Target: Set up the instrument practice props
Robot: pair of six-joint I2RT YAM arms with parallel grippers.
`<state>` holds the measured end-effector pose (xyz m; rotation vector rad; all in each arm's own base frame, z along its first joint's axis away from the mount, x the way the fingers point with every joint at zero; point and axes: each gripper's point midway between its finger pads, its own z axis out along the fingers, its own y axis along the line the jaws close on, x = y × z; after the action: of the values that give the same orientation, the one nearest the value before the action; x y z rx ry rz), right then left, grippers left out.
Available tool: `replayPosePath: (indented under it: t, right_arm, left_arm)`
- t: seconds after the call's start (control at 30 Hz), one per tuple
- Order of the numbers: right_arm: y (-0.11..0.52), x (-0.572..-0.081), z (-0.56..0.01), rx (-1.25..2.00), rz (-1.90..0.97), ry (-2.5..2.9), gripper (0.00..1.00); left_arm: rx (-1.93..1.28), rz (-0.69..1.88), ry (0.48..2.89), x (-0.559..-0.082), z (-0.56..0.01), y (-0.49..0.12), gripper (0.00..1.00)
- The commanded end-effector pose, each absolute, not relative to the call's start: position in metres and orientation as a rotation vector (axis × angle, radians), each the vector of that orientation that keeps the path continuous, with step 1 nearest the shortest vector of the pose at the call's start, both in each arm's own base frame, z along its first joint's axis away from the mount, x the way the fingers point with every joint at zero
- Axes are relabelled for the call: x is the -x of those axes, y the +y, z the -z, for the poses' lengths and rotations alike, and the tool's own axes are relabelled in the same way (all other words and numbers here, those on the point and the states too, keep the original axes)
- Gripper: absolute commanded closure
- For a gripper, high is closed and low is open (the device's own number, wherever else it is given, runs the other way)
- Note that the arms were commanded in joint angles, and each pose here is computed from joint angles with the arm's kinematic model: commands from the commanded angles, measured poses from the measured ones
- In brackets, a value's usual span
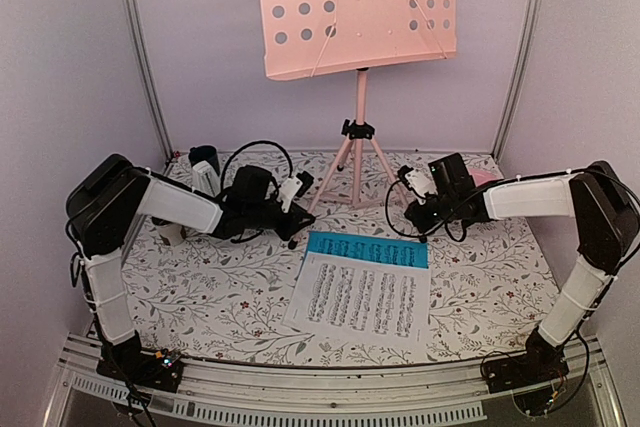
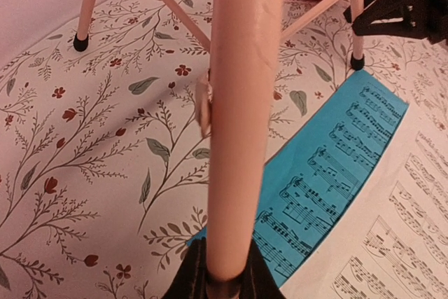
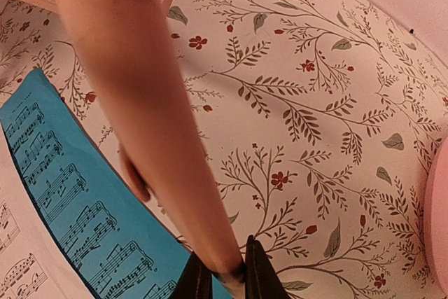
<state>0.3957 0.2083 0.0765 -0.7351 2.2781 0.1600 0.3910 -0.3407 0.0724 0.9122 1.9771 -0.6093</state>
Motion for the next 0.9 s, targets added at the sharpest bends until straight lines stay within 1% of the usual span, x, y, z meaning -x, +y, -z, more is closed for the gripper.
replayPosePath:
  t: [0.0, 0.13, 0.33, 0.5, 0.67, 0.87]
  right_arm:
    - [0.125, -0.331, 0.001, 0.576, 0.147, 2.729, 1.00]
    - [0.118, -0.327, 0.004, 0.558, 0.193, 2.746, 1.00]
    - [0.111, -0.343, -0.020, 0.501, 0.256, 2.669, 1.00]
    - [0.100, -0.346, -0.015, 0.489, 0.305, 2.686, 1.00]
    - [0.109, -0.340, -0.007, 0.527, 0.230, 2.712, 1.00]
    - [0.137, -0.327, -0.005, 0.614, 0.091, 2.709, 1.00]
  left_arm:
    - [-0.772, 0.581, 2.255, -0.378, -0.017, -0.313, 1.00]
    - [-0.779, 0.593, 2.247, -0.377, -0.020, -0.317, 0.99]
    - [-0.818, 0.616, 2.222, -0.380, -0.025, -0.340, 0.99]
    - [-0.845, 0.608, 2.228, -0.379, -0.020, -0.352, 0.99]
    - [-0.845, 0.548, 2.241, -0.377, -0.016, -0.340, 0.98]
    - [-0.832, 0.510, 2.257, -0.375, -0.016, -0.325, 0.98]
